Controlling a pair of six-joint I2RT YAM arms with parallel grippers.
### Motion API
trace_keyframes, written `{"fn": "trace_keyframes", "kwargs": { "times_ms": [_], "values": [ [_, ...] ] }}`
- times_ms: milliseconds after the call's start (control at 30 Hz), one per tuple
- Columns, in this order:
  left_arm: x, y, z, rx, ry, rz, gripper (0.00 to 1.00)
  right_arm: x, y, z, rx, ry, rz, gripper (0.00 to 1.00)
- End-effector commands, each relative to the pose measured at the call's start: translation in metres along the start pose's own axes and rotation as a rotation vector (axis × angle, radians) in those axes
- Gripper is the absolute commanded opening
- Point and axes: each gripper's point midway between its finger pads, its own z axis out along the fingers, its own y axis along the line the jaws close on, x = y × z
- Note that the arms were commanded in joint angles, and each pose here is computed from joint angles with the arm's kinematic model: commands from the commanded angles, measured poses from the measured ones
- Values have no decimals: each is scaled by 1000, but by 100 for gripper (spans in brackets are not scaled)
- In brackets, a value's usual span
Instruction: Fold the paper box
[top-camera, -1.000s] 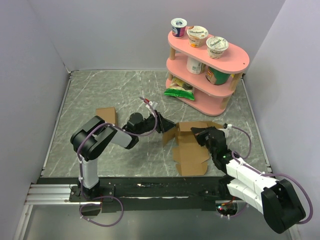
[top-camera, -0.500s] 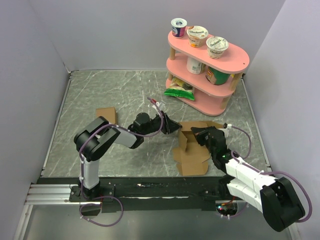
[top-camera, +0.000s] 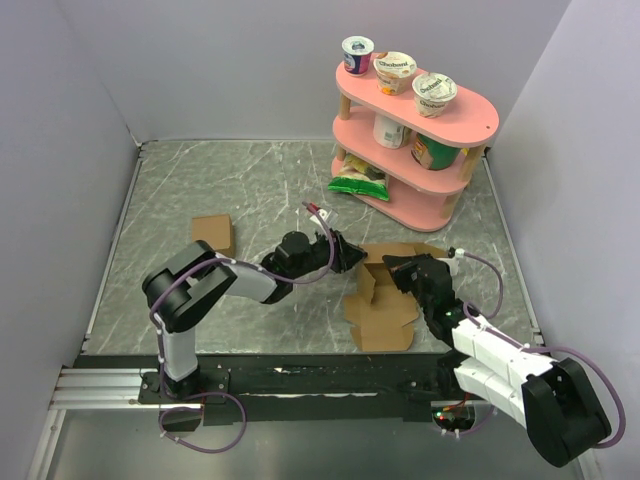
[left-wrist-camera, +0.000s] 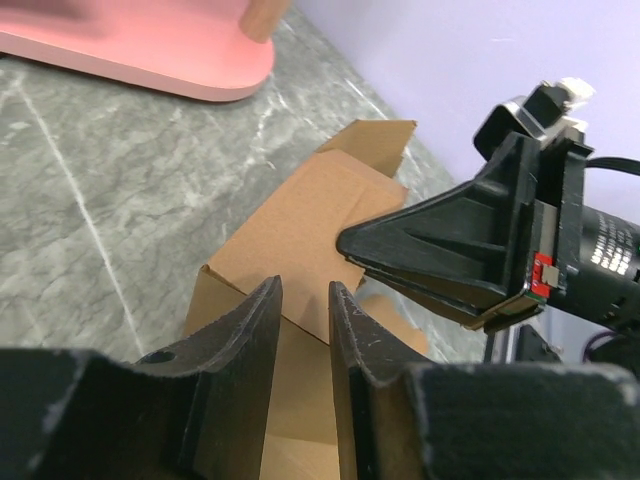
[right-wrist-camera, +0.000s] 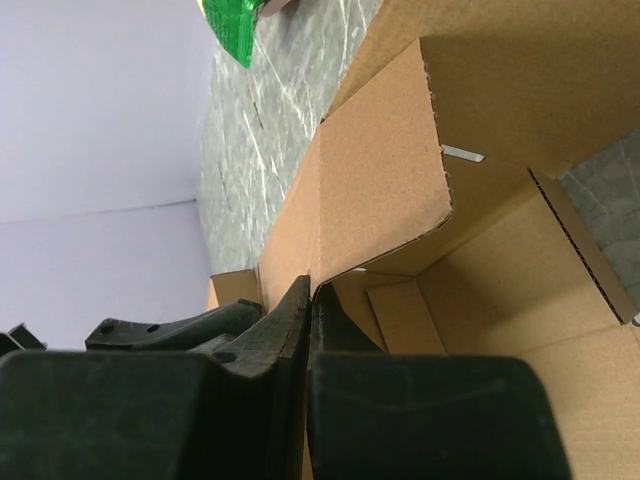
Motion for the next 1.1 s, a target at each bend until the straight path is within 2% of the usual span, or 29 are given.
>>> {"fn": "trace_keyframes", "kwargs": {
  "times_ms": [0, 167, 533, 733, 867, 900, 967, 1000, 1067],
  "values": [
    [58, 28, -21, -159, 167, -12, 33, 0, -40, -2, 117, -10, -56, 0],
    [76, 20, -29, -103, 164, -29, 33, 0, -39, -2, 116, -10, -55, 0],
    [95, 8, -36, -64, 155, 80, 34, -3, -37, -4, 77, -25, -86, 0],
    [104, 11, -30, -126, 168, 97, 33, -3, -48, -9, 93, -27, -88, 0],
    [88, 4, -29, -121, 125, 108, 43, -4, -51, -9, 98, -39, -80, 0],
    [82, 0, -27, -109, 118, 113, 52, -5, -50, -9, 100, -40, -82, 0],
    [67, -10, -26, -91, 93, 133, 62, -4, -48, -9, 104, -36, -91, 0],
    [61, -14, -27, -87, 82, 137, 73, -5, -47, -9, 104, -37, -92, 0],
    [40, -23, -29, -71, 45, 161, 80, -4, -45, -9, 101, -32, -91, 0]
  ]
}}
